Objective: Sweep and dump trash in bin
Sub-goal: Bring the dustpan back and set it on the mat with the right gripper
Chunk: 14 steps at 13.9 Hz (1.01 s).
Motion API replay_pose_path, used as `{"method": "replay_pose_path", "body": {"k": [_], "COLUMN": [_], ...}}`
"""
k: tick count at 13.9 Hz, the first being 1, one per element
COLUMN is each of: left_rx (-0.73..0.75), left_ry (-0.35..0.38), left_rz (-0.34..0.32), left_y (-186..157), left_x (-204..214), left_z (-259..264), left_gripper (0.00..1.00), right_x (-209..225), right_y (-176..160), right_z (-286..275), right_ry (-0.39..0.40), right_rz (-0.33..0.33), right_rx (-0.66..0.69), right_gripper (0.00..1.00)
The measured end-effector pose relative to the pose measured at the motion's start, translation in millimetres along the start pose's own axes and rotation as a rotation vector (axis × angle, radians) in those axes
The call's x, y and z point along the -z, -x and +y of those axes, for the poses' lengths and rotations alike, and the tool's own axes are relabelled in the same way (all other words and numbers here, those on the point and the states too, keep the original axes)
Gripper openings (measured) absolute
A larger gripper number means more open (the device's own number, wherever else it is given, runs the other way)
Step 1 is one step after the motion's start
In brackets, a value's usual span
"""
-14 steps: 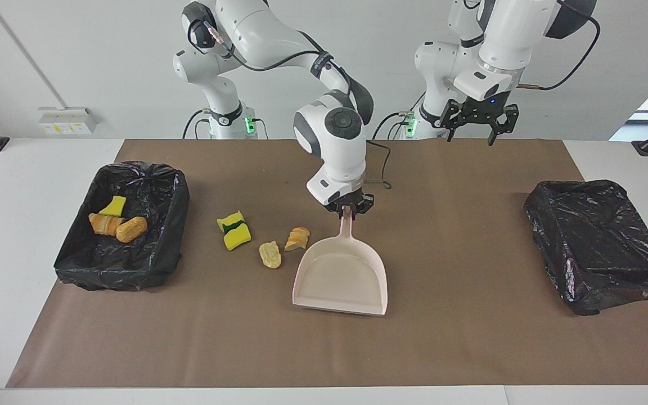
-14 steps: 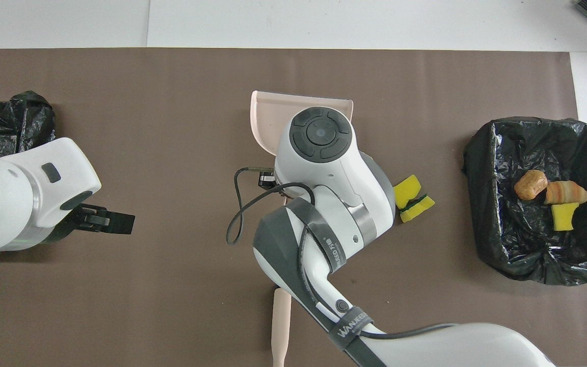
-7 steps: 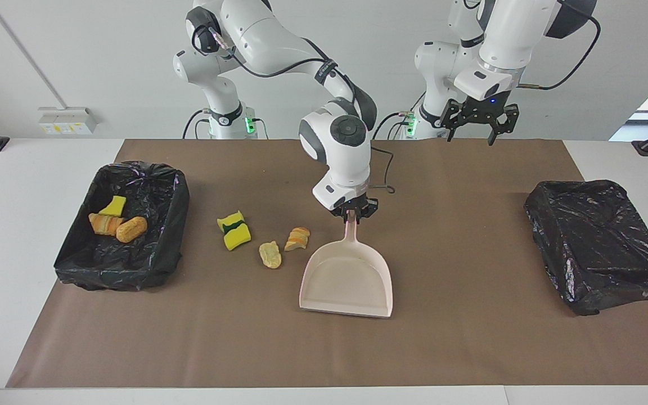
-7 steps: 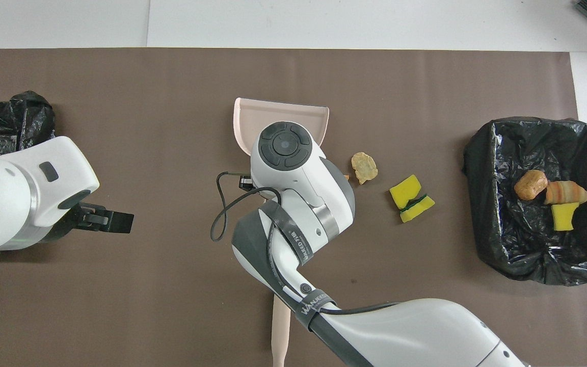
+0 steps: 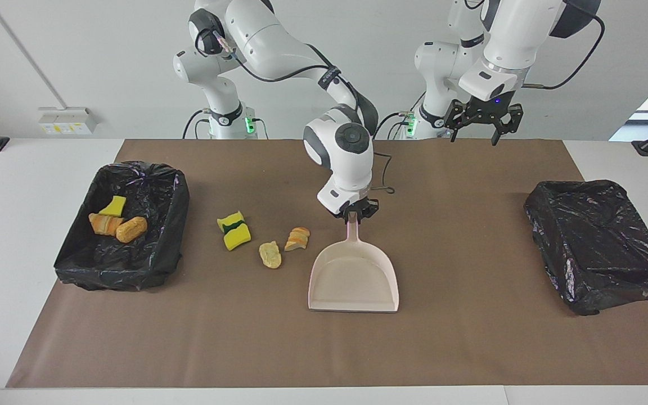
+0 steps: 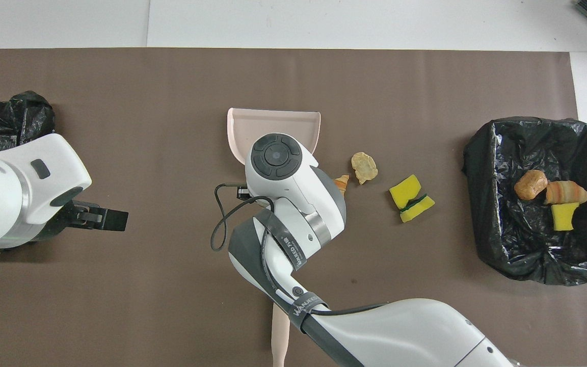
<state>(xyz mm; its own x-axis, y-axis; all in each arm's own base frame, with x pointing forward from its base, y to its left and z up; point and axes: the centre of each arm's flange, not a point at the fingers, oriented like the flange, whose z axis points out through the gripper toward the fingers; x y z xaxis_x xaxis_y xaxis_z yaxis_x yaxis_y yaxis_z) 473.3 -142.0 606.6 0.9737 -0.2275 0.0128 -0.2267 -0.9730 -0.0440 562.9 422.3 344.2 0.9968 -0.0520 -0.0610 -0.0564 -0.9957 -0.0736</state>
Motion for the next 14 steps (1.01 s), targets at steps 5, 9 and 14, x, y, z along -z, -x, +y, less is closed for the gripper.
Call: {"method": "replay_pose_path", "body": {"k": [5,9,14], "left_rx": [-0.001,-0.001,-0.001], "left_ry": [0.000,0.000,0.000], "left_rz": [0.000,0.000,0.001], "left_y": [0,0,0], "left_x": [0,0,0], "left_z": [0,0,0], "left_gripper": [1.00,1.00,1.00], "right_x": [27,102,152], "right_y": [-12,-25,49], "right_z": [16,70,80], "right_ry": [-0.015,-0.014,0.067], "right_rz": [0.034,0.037,-0.099], "right_rx": [-0.016,-0.038,0.003], "right_gripper": [1.00,1.00,1.00]}}
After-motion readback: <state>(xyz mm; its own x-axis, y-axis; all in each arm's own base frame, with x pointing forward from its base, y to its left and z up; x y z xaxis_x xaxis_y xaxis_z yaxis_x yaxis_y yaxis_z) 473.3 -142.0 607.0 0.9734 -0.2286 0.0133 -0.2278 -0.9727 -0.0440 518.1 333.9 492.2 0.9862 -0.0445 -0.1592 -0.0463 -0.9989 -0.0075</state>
